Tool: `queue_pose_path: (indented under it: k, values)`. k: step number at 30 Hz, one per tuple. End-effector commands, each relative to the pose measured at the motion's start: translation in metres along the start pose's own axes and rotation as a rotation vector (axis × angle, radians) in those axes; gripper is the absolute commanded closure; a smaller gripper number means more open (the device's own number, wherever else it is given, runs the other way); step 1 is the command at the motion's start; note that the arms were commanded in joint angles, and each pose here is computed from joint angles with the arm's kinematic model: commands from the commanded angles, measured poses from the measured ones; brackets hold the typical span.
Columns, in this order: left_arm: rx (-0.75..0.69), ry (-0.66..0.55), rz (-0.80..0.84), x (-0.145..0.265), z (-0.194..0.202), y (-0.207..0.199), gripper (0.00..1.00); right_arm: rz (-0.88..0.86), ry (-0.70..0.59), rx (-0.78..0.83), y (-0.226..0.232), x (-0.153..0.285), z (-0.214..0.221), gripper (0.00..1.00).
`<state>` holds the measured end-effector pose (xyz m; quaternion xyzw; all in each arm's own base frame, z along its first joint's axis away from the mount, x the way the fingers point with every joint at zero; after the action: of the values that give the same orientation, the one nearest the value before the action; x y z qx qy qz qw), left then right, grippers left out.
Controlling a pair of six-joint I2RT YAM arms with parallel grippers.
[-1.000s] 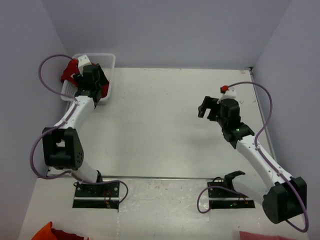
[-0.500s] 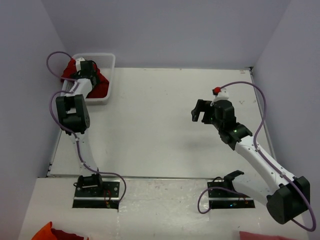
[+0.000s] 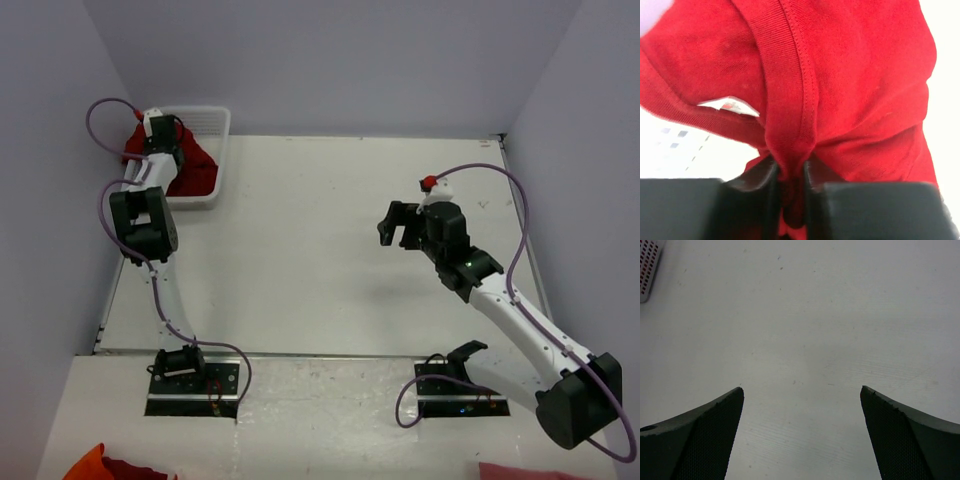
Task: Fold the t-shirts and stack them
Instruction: Grab crumpled tshirt from bin with the left arm, then move the tshirt to the center of the board
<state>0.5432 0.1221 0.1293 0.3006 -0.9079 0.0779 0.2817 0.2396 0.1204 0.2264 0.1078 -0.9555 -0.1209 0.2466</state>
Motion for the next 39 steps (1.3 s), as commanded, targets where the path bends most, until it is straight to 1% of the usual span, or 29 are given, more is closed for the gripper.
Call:
queue_pose_path:
  k: [1,2,4,5,6,7,8,10,11,13,14,15,16,18,19,22,23,24,25,26,28,29,30,31,32,35,36,38,39]
  values:
    - [0.015,-0.054,0.083,-0.007,-0.021,-0.002,0.97,-0.019,-0.034,0.005,0.008,0.003,-0.009,0.01]
    - [0.021,-0.056,0.105,-0.005,-0.023,-0.003,1.0,-0.02,-0.038,0.005,0.008,0.004,-0.009,0.01]
    - [0.03,-0.088,0.162,0.002,-0.031,-0.007,1.0,-0.011,-0.04,0.002,0.008,0.003,-0.008,0.01]
    - [0.045,-0.131,0.202,0.017,-0.047,-0.009,1.0,-0.013,-0.038,-0.002,0.009,0.002,-0.008,0.01]
    - [0.048,-0.131,0.262,0.024,-0.047,-0.012,1.0,-0.005,-0.031,-0.001,0.008,0.0,-0.006,0.01]
    - [0.067,-0.178,0.305,0.035,-0.061,-0.015,1.0,0.0,-0.027,-0.002,0.009,-0.002,-0.005,0.01]
    - [0.076,-0.233,0.422,0.063,-0.084,-0.021,1.0,0.006,-0.023,0.001,0.009,-0.004,-0.003,0.01]
    - [0.082,-0.337,0.551,0.095,-0.112,-0.029,1.0,0.031,-0.008,0.007,0.007,-0.009,-0.001,0.01]
    - [0.057,-0.4,0.686,0.13,-0.133,-0.036,1.0,0.037,-0.003,0.014,0.007,-0.01,0.001,0.01]
    - [0.034,-0.495,0.818,0.171,-0.162,-0.04,1.0,0.051,0.001,0.016,0.006,-0.013,0.003,0.01]
    - [0.007,-0.558,0.934,0.211,-0.18,-0.041,1.0,0.052,0.004,0.017,0.006,-0.014,0.004,0.01]
    - [-0.006,-0.6,0.996,0.233,-0.19,-0.04,1.0,0.055,0.007,0.019,0.005,-0.014,0.007,0.01]
    - [-0.01,-0.662,1.093,0.275,-0.205,-0.035,1.0,0.055,-0.001,0.016,0.005,-0.016,0.007,0.01]
    - [-0.043,-0.763,1.226,0.323,-0.218,-0.029,1.0,0.067,-0.003,0.022,0.003,-0.017,0.008,0.01]
    - [-0.059,-0.821,1.286,0.363,-0.225,-0.021,1.0,0.085,-0.001,0.022,0.001,-0.017,0.008,0.01]
    - [-0.117,-0.873,1.467,0.428,-0.222,-0.013,1.0,0.15,-0.021,0.022,-0.004,-0.018,0.004,0.01]
    - [-0.125,-0.881,1.528,0.46,-0.216,-0.008,1.0,0.166,-0.035,0.023,-0.005,-0.017,0.001,0.01]
    - [-0.134,-0.886,1.561,0.474,-0.212,-0.006,1.0,0.175,-0.045,0.022,-0.005,-0.016,-0.002,0.01]
    - [-0.146,-0.912,1.599,0.501,-0.205,0.001,1.0,0.187,-0.049,0.021,-0.006,-0.014,-0.003,0.01]
    - [-0.098,-0.867,1.585,0.497,-0.196,0.0,1.0,0.198,-0.056,0.013,-0.006,-0.013,-0.005,0.01]
    - [-0.087,-0.83,1.641,0.513,-0.181,0.002,1.0,0.202,-0.084,0.003,-0.005,-0.007,-0.014,0.01]
    - [-0.063,-0.743,1.655,0.498,-0.164,-0.005,1.0,0.195,-0.091,0.001,-0.004,-0.004,-0.017,0.01]
    - [-0.051,-0.731,1.68,0.496,-0.155,-0.007,1.0,0.187,-0.113,-0.009,-0.002,0.001,-0.024,0.01]
    - [-0.02,-0.675,1.745,0.504,-0.139,-0.012,1.0,0.183,-0.117,-0.009,-0.002,0.004,-0.026,0.01]
    - [-0.009,-0.573,1.761,0.481,-0.11,-0.023,1.0,0.178,-0.123,-0.009,-0.001,0.006,-0.028,0.01]
    - [0.004,-0.444,1.737,0.452,-0.056,-0.049,1.0,0.15,-0.137,-0.009,0.003,0.012,-0.036,0.01]
    - [0.0,-0.376,1.717,0.441,-0.04,-0.058,0.91,0.148,-0.122,-0.01,0.004,0.013,-0.037,0.01]
    - [0.01,-0.244,1.657,0.407,-0.007,-0.077,0.42,0.13,-0.104,-0.012,0.008,0.015,-0.038,0.01]
    - [0.023,-0.212,1.631,0.394,0.002,-0.083,0.34,0.118,-0.101,-0.01,0.01,0.015,-0.04,0.01]
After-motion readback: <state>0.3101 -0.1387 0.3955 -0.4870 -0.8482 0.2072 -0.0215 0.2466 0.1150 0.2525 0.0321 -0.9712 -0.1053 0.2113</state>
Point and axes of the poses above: each gripper's point midway between its finger pads, its own x axis back along the fingers, its own y axis along the line the jaws close on, z = x × y, the point moved 8 cm from there along x, back along the fingers
